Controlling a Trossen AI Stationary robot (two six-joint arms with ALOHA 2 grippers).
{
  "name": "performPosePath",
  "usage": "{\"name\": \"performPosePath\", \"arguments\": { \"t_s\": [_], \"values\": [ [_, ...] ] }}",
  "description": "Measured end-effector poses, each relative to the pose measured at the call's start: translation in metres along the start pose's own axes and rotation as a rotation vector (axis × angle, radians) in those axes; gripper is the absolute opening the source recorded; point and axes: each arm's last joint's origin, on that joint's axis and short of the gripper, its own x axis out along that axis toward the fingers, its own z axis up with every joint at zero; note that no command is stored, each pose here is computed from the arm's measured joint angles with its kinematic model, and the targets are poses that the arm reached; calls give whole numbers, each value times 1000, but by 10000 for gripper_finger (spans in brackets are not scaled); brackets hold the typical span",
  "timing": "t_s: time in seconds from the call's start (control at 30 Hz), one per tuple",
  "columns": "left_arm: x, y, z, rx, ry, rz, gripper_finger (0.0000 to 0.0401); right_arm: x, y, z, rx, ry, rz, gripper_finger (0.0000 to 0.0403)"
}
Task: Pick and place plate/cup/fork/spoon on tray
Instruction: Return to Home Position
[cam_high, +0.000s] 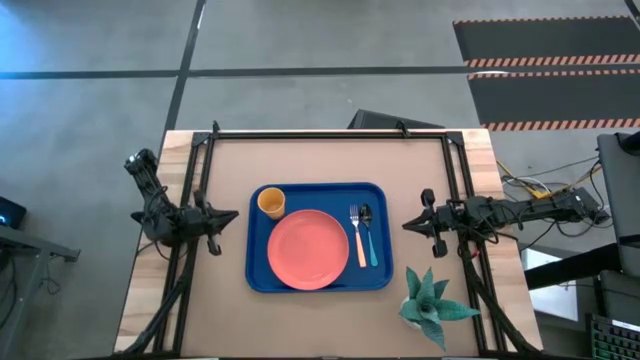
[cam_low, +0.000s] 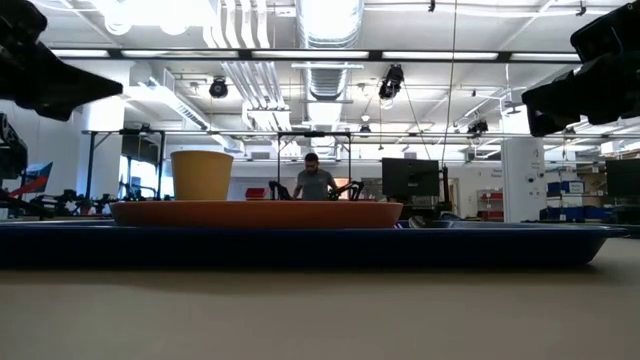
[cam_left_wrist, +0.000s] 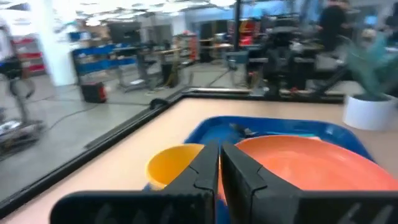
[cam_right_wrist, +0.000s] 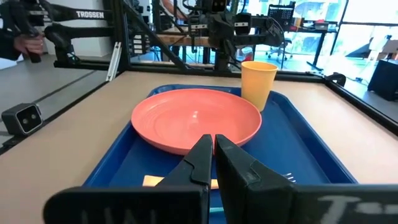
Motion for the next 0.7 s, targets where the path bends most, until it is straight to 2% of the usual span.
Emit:
{"name": "performPosePath", "arguments": {
  "t_s": [0.1,0.17,0.27,0.33,0.4,0.6,0.7],
  "values": [
    [1,1,10,-6,-13,-44,0,0,0,0,-2,-1,-3,9],
    [2,2,12,-20,-20,-29,0,0,0,0,-1,-1,-10,9],
    [6,2,13,-124,-57,-16,0,0,-1,1,-1,-5,-26,9],
    [9,-1,13,-102,-73,-82,0,0,-1,1,-8,-10,-30,9],
    [13,-1,15,-52,-96,-94,0,0,-1,2,-9,-18,-34,9],
    [25,16,37,137,-278,61,0,-1,-2,3,-1,-35,-59,9],
    [30,26,40,171,-330,129,0,-1,-3,4,9,-38,-92,9]
  ]
}}
